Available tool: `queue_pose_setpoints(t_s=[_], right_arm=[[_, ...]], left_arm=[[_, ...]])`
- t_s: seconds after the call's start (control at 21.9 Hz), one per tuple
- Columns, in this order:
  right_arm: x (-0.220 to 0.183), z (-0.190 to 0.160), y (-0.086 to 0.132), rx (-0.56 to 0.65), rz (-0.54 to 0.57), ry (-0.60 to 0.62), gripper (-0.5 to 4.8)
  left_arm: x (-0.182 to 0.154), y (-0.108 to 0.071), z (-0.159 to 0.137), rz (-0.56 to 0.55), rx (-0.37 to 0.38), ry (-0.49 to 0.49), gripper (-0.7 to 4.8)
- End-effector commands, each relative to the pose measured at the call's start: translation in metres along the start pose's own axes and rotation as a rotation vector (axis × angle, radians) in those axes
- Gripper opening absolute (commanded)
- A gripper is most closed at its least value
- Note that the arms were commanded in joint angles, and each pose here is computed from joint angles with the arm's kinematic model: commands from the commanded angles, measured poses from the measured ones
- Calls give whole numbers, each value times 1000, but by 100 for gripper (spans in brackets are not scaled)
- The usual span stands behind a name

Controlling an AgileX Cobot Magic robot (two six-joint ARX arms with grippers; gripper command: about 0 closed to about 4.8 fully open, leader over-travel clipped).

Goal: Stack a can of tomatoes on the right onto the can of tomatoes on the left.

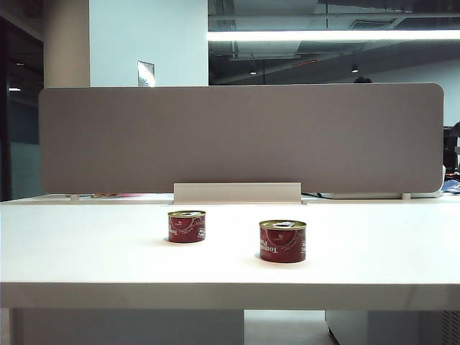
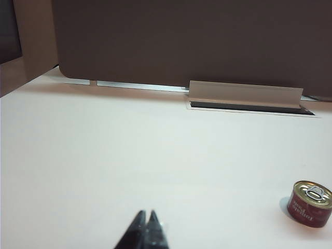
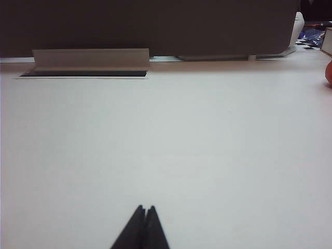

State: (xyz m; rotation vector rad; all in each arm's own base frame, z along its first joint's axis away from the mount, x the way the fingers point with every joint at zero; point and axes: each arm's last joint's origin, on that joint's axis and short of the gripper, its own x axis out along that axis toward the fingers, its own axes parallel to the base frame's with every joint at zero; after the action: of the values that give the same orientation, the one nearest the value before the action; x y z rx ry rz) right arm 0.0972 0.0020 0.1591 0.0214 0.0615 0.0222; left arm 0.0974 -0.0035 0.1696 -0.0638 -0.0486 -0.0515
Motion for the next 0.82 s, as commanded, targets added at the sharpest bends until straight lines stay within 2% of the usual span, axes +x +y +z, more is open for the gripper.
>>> queue_pose_setpoints(t_s=[0.05, 0.82], right_arm=[[0, 0, 0, 4, 0, -13, -1], [0, -1, 1, 18, 22, -9, -1]], left_arm=[[0, 0, 3, -3, 4, -15, -6], [0, 0, 3, -3, 4, -15, -6]])
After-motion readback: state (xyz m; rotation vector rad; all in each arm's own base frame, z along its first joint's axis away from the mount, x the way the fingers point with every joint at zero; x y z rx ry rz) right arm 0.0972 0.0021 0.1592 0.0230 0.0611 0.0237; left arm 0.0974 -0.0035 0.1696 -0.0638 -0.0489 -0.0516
